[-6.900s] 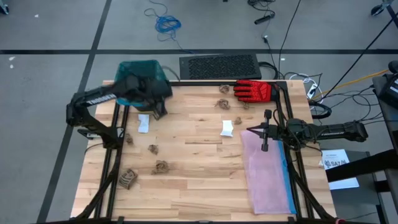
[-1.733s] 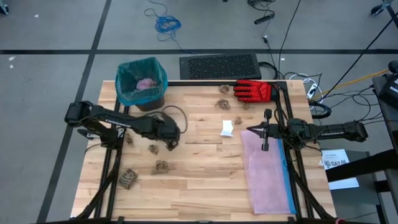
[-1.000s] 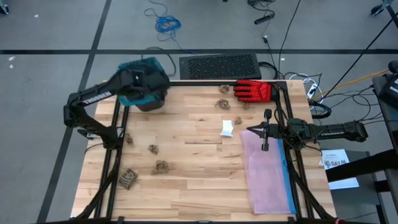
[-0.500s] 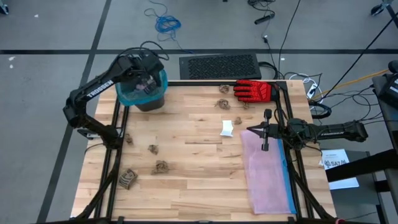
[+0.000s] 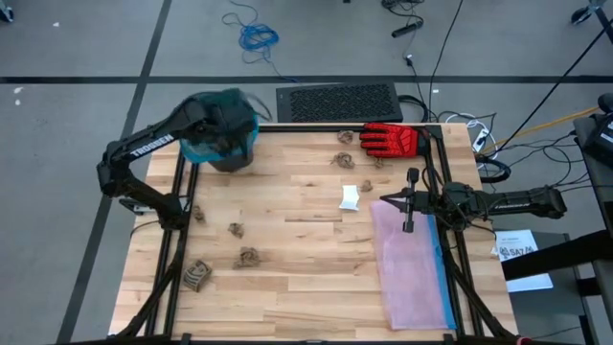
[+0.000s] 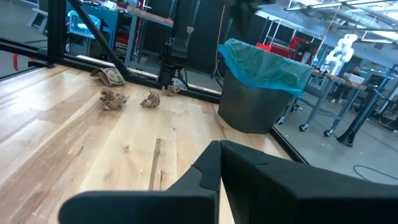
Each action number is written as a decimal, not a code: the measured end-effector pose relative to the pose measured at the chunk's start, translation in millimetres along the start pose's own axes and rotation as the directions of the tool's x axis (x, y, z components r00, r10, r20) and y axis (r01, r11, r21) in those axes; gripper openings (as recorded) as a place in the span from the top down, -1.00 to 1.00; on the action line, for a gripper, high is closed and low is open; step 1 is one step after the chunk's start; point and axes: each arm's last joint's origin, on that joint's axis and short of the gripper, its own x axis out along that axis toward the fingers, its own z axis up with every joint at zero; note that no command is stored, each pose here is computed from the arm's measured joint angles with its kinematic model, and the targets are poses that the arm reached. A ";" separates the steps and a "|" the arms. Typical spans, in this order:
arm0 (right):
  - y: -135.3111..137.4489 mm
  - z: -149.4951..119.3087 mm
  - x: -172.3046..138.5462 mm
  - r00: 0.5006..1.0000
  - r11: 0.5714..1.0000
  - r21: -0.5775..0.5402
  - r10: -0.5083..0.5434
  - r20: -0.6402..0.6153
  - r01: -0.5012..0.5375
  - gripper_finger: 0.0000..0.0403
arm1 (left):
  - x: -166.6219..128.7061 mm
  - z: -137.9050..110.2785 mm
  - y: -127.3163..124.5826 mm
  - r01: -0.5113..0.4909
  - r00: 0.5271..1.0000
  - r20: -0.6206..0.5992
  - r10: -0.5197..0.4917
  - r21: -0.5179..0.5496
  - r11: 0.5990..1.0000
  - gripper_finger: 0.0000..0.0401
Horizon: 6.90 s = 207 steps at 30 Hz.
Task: Place trash/remove bag and relplace
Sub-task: Put the brown napkin into the black trash bin
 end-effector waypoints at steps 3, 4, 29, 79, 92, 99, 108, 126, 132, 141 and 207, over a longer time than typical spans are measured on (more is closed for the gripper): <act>-0.3 0.7 0.0 1.000 1.000 -0.001 -0.005 0.007 0.005 1.00 | -4.5 -3.6 -25.9 0.081 0.997 0.012 -0.082 0.049 0.996 0.99; -0.3 0.9 0.0 1.000 1.000 -0.001 -0.006 0.008 0.006 1.00 | -3.1 -5.9 -34.5 0.086 0.996 0.000 -0.087 0.059 0.994 0.99; -0.5 1.6 0.0 1.000 1.000 0.008 -0.008 0.016 0.007 1.00 | 143.5 -144.0 -136.2 -0.097 0.878 -0.478 0.013 -0.151 0.984 0.81; -1.8 5.8 -0.2 0.998 1.000 0.016 -0.019 0.059 0.019 1.00 | -6.4 21.0 -44.6 -0.296 0.859 0.370 0.355 -0.208 0.932 1.00; -6.3 26.0 -3.8 0.960 0.979 0.199 -0.026 0.279 -0.031 1.00 | 37.2 22.3 41.6 -0.292 0.932 0.132 0.338 -0.281 0.914 1.00; -8.6 32.0 -5.6 0.940 0.974 0.224 -0.055 0.338 -0.023 1.00 | 74.0 14.5 60.5 -0.292 0.946 0.051 0.321 -0.298 0.909 1.00; -14.1 51.8 -3.5 0.950 0.975 0.223 -0.050 0.308 -0.021 1.00 | 102.4 18.6 57.8 0.006 0.981 0.188 0.049 -0.281 0.960 1.00; -42.9 118.0 25.3 0.996 0.983 0.171 -0.076 0.047 0.067 1.00 | 93.7 35.9 16.9 0.271 0.906 0.356 -0.230 -0.069 0.960 1.00; -58.9 125.3 45.5 0.988 0.971 0.191 -0.124 -0.097 0.141 1.00 | 86.7 44.5 3.1 0.331 0.849 0.434 -0.301 0.007 0.944 1.00; -91.5 115.0 79.1 0.872 0.965 0.182 -0.077 -0.484 0.187 1.00 | 76.7 52.0 -18.9 0.355 0.795 0.500 -0.343 0.074 0.932 1.00; -118.4 150.5 274.6 0.945 0.999 -0.052 -0.025 -0.327 0.009 1.00 | -78.9 -5.6 27.3 0.082 0.644 0.763 -0.044 -0.012 0.997 0.99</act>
